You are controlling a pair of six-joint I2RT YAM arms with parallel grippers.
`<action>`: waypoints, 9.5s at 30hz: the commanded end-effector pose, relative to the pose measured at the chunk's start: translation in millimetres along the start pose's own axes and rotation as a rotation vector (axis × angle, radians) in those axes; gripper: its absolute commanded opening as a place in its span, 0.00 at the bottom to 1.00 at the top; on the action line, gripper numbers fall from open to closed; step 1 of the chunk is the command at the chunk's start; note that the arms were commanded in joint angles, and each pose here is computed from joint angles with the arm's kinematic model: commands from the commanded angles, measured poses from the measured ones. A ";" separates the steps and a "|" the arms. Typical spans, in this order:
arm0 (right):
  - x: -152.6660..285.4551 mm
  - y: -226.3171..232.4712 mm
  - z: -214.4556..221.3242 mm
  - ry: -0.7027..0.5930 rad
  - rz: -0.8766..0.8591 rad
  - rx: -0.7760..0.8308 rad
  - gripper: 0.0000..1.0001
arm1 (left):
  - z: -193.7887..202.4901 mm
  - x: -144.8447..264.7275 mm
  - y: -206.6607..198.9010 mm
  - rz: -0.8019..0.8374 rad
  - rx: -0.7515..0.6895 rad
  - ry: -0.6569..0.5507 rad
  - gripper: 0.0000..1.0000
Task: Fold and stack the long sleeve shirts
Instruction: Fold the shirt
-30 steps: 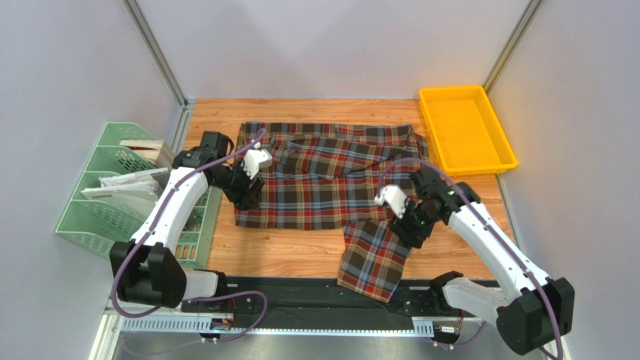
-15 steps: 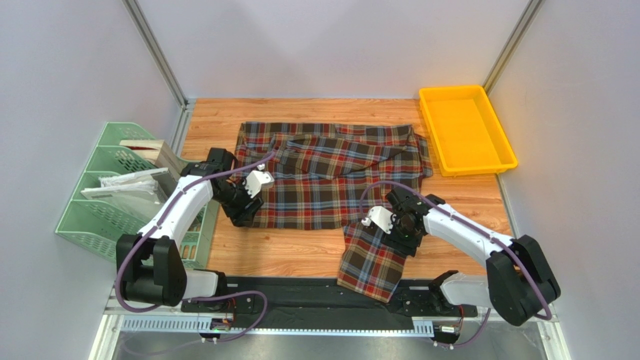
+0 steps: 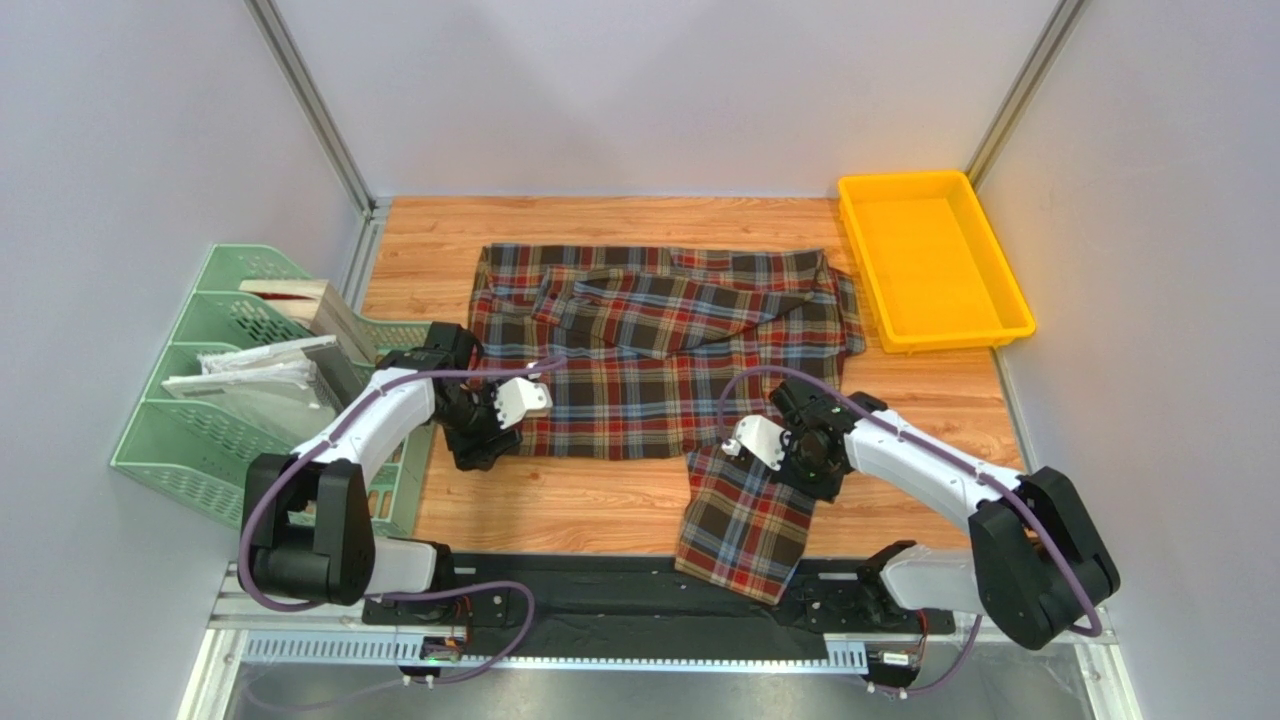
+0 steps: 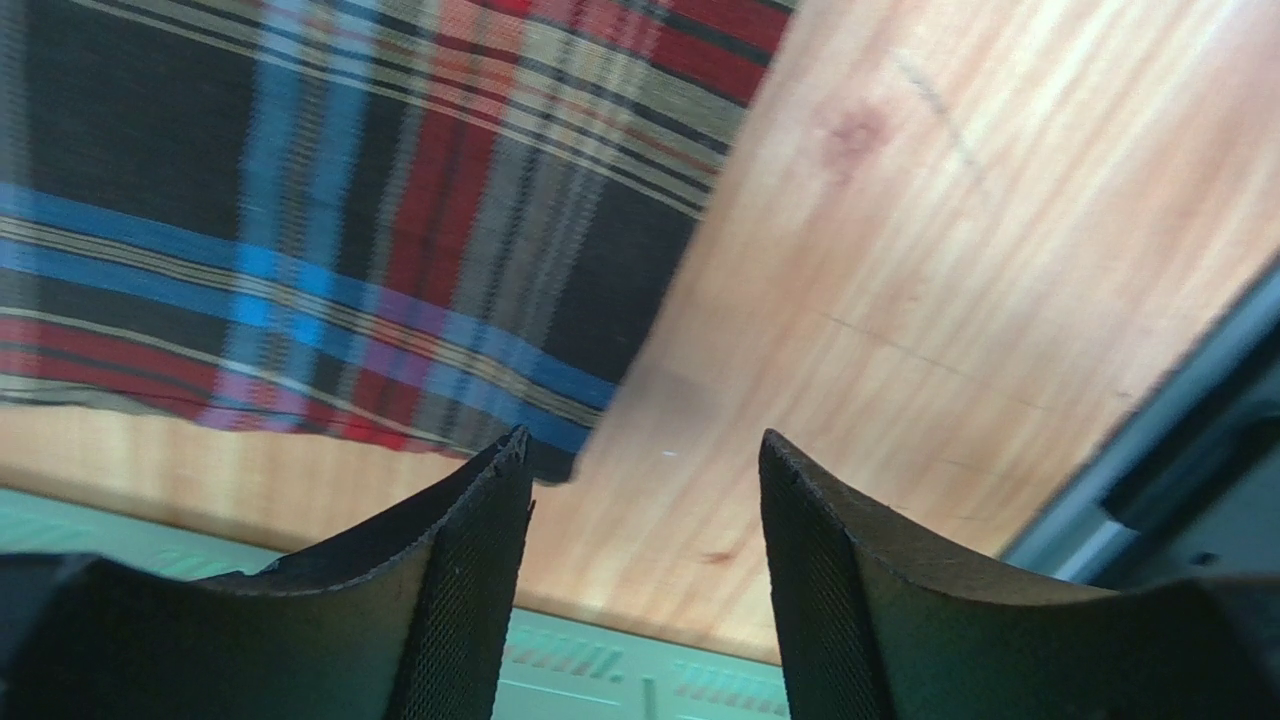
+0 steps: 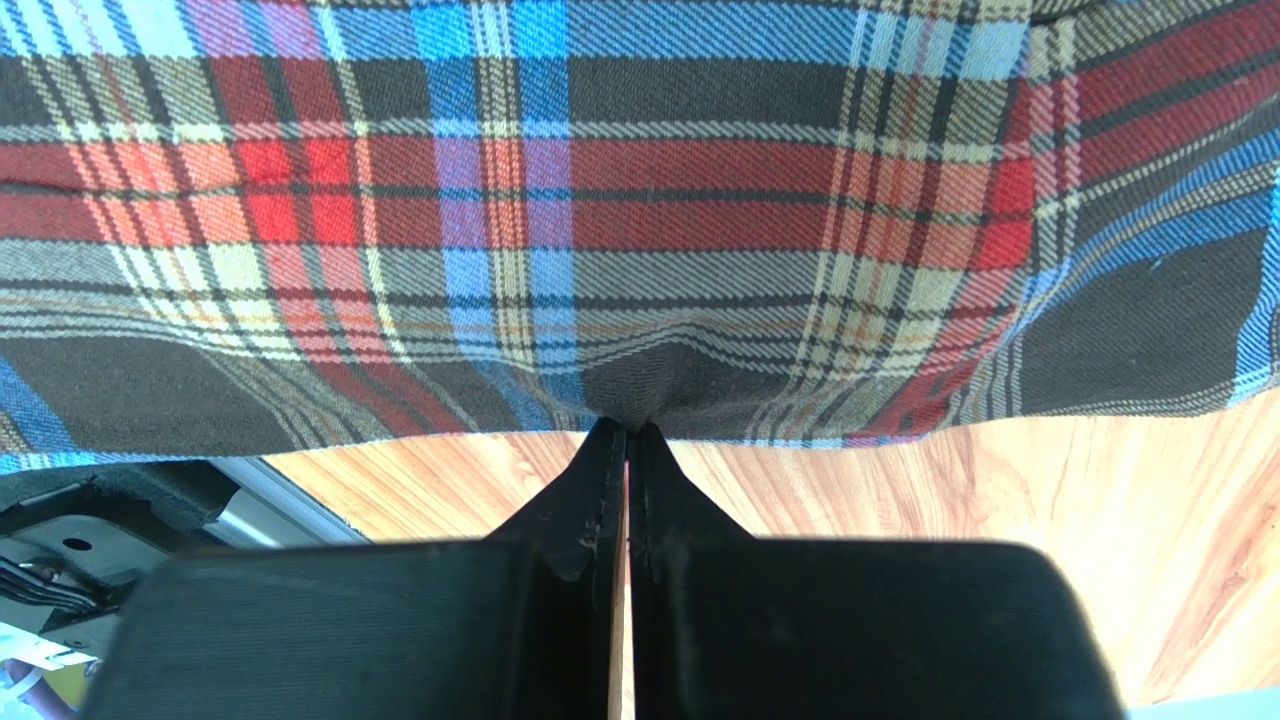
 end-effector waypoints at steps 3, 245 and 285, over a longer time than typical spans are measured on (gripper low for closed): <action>14.9 -1.5 -4.0 -0.052 0.027 0.025 0.00 | -8.1 -13.0 19.4 -0.067 -0.191 -0.019 0.59; 8.7 22.7 -3.1 -0.146 -0.036 0.382 0.73 | -87.9 79.7 30.5 -0.052 0.112 -0.334 0.56; 87.0 -82.2 -138.4 -0.316 -0.385 -0.520 0.40 | -116.6 90.6 20.5 -0.066 0.304 -0.669 0.58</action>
Point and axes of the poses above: each gripper's point midway between its finger pads, its own x axis back along the fingers, its own y axis along the line the jaws close on, z = x × y, the point moved 9 cm from there along x, back along the fingers, and after that the axes turned 9 degrees about -x, right-handed, at the moved point
